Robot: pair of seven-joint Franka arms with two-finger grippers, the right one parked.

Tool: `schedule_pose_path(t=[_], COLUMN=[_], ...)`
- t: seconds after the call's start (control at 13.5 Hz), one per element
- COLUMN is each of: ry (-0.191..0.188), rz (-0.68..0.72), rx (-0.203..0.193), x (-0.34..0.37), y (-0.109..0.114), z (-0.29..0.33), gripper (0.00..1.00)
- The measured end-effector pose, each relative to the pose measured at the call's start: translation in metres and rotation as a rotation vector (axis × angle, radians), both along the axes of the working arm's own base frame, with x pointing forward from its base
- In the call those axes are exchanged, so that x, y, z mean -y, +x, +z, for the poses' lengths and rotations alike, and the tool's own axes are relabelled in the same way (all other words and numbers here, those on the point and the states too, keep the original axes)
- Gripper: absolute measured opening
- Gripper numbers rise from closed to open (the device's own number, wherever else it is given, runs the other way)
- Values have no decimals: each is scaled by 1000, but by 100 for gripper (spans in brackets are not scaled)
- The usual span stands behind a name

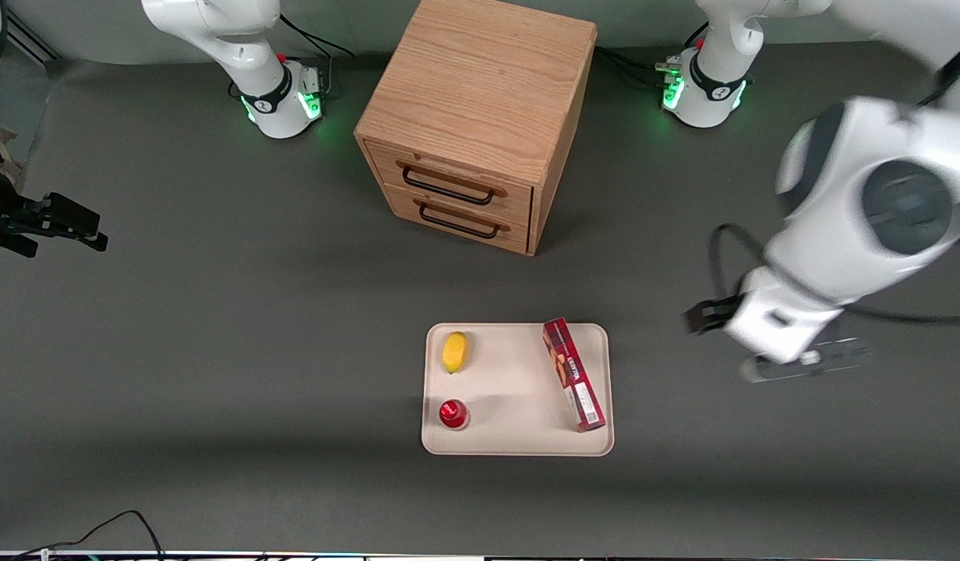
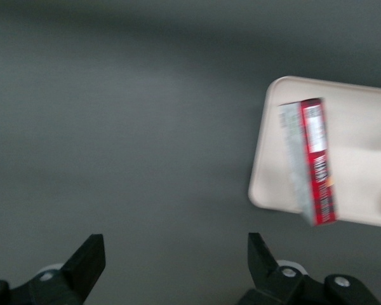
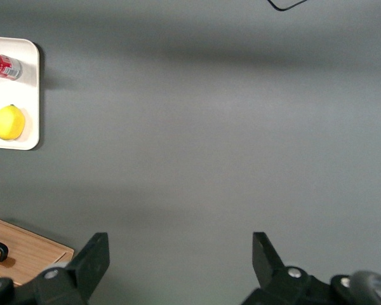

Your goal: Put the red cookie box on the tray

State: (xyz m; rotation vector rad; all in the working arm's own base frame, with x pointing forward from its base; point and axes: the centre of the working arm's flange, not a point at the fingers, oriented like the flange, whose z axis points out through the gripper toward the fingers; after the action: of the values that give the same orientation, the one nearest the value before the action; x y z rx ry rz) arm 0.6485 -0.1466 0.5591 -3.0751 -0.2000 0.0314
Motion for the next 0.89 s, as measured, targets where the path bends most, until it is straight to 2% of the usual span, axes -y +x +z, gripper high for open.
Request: schedule_pose_path(t=[0.22, 0.52, 0.59, 0.74, 0.89], ry=[0, 22, 15, -24, -46], rz=[-34, -37, -45, -75, -83], rx=[-36, -130, -137, -136, -114], x=[-53, -105, -115, -139, -164], y=[-29, -79, -89, -104, -110], z=[23, 53, 62, 71, 74], gripper=[100, 100, 100, 100, 100])
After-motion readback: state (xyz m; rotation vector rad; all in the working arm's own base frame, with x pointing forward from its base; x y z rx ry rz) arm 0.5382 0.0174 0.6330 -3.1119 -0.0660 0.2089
